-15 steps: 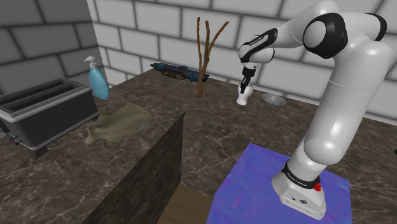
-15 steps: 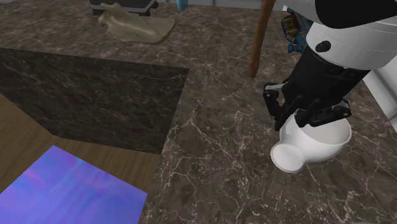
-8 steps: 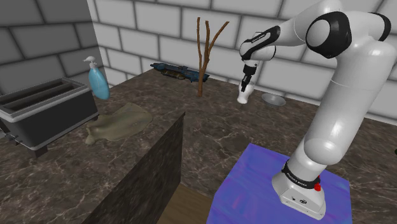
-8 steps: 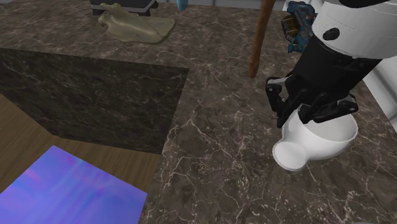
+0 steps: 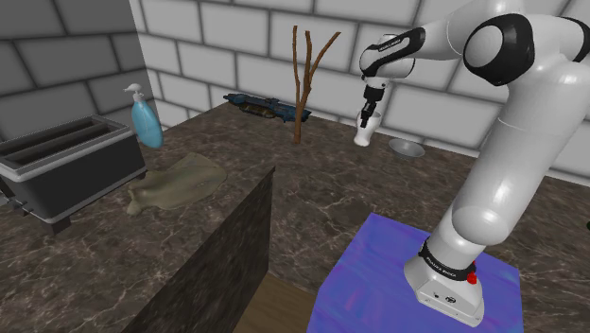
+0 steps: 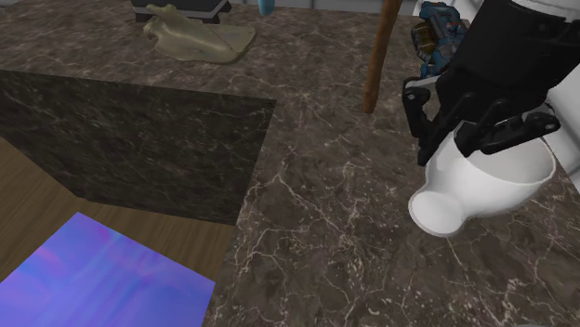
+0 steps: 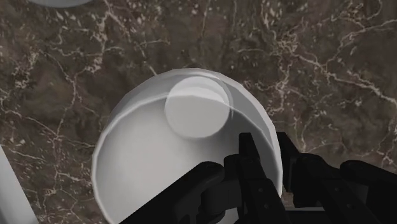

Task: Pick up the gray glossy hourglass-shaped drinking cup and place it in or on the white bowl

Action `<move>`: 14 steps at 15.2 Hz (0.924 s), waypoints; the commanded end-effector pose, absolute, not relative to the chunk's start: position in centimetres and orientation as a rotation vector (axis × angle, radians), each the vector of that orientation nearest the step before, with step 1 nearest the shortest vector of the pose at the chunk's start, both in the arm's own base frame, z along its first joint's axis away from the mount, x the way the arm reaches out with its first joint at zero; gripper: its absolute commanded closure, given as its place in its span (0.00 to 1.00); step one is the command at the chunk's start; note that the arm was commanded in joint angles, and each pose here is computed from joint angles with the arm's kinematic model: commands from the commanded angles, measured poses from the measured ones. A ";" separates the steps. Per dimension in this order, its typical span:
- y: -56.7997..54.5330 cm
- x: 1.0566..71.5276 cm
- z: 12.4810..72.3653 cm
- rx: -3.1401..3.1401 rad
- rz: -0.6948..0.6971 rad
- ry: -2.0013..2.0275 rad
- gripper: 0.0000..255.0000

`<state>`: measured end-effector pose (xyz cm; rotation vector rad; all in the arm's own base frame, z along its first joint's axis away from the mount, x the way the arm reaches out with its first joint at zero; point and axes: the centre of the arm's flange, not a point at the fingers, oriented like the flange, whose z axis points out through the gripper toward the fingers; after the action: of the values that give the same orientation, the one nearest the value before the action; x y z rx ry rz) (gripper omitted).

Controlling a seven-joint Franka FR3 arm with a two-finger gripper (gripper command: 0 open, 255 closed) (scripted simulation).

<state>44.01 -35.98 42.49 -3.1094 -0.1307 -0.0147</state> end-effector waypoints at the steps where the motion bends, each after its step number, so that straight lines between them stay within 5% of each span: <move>1: -35.9 44.0 43.6 -3.110 -0.015 -0.131 1.00; 14: -38.4 41.0 49.5 -3.110 -0.015 -0.131 1.00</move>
<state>41.82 -37.75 49.26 -3.1095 -0.1300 -0.0145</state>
